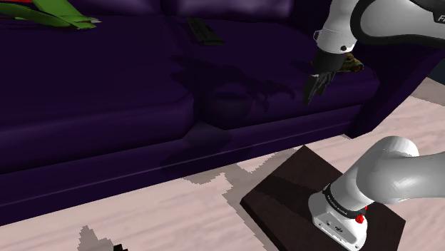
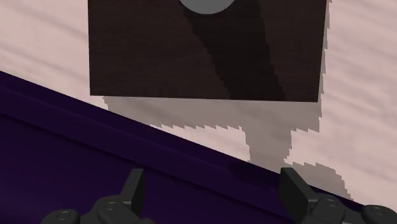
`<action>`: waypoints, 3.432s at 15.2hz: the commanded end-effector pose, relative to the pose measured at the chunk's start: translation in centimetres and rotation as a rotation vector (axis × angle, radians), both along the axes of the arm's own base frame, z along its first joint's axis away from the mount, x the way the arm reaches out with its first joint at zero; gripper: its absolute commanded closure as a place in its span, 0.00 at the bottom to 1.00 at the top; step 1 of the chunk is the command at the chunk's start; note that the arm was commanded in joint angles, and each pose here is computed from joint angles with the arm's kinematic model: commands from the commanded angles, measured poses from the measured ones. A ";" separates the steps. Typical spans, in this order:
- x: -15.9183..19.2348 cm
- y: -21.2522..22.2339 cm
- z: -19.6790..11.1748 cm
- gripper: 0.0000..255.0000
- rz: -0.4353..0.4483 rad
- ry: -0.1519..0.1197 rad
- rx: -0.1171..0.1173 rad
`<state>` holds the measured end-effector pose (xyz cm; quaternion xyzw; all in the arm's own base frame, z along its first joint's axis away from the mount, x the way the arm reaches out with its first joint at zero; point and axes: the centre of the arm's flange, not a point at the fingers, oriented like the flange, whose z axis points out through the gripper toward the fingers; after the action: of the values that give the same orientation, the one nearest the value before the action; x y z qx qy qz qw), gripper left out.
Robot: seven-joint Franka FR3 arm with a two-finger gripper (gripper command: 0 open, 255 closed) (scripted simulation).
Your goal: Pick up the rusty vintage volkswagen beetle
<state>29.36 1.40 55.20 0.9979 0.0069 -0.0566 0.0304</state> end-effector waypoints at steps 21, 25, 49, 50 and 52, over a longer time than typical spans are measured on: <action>5.2 -24.2 10.8 0.00 -0.328 -0.030 0.019; 5.2 -29.2 12.9 0.00 -0.394 -0.036 0.023; 5.1 -31.5 11.4 1.00 -0.423 -0.039 0.025; 5.1 -31.5 12.0 1.00 -0.423 -0.039 0.025; 5.1 -31.5 13.0 1.00 -0.423 -0.039 0.025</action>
<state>34.60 -30.04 67.64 0.9783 -0.2027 -0.0431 0.0055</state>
